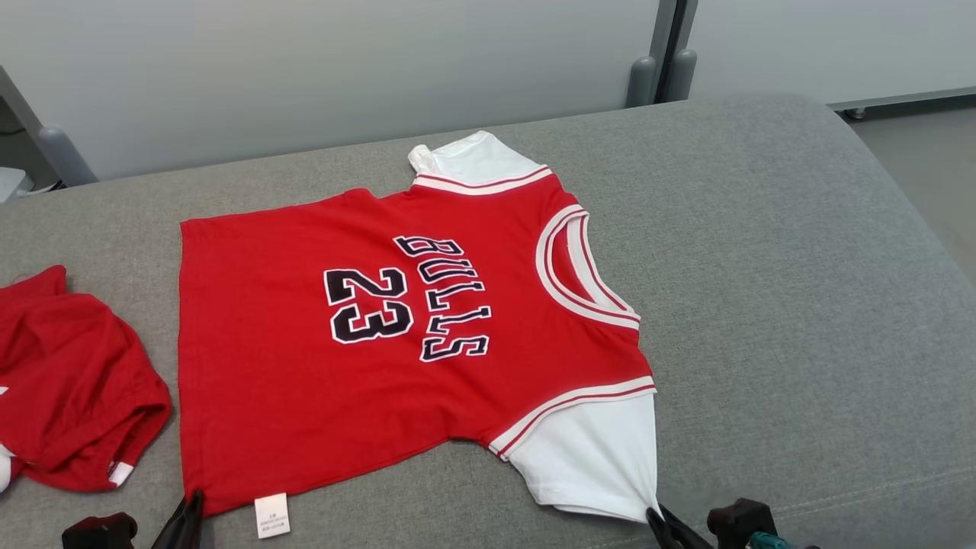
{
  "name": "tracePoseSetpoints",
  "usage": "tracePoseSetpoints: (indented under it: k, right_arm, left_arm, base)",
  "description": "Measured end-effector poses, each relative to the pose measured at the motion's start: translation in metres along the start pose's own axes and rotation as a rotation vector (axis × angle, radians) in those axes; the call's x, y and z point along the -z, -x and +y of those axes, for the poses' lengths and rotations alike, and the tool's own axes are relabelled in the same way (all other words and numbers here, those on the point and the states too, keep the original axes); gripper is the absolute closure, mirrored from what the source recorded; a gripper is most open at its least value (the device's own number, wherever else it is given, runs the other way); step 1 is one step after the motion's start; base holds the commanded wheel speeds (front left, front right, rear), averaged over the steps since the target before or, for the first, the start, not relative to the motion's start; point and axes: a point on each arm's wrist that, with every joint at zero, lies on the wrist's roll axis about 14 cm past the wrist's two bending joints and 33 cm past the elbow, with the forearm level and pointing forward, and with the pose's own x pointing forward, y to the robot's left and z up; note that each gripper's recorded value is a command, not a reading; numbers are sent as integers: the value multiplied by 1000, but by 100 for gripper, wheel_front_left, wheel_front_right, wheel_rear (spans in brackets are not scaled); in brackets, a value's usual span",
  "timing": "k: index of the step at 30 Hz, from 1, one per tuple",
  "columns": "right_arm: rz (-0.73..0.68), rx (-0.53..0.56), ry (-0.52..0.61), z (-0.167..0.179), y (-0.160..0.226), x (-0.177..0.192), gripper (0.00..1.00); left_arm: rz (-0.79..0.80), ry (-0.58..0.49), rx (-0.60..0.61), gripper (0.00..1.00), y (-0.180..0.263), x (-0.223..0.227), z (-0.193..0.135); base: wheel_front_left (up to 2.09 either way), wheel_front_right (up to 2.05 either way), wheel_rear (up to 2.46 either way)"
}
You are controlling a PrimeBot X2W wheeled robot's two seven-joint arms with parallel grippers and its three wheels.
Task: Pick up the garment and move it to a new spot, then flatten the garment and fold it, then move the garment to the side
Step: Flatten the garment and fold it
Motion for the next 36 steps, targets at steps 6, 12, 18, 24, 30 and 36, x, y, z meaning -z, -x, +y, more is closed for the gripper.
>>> tracePoseSetpoints:
  k: [6,12,18,24,30,36]
  right_arm:
    - [-20,-1,10,-1,-1,-8,100]
    - [-9,-16,15,3,-5,-6,100]
    - [-75,10,3,-5,-6,-25,100]
    - [-203,56,15,-22,-5,-63,100]
    - [-280,60,80,-27,-18,-101,100]
    - [-325,56,109,-33,-43,-134,100]
  left_arm:
    - [2,0,-8,100,4,2,3]
    - [23,11,10,100,7,10,-3]
    - [-7,27,9,100,6,0,0]
    - [-36,17,-2,100,6,-11,8]
    - [-75,14,47,100,-10,-31,-4]
    - [-126,5,77,100,-27,-59,-4]
  base:
    - [0,0,0]
    - [0,0,0]
    - [0,0,0]
    - [0,0,0]
    - [0,0,0]
    - [0,0,0]
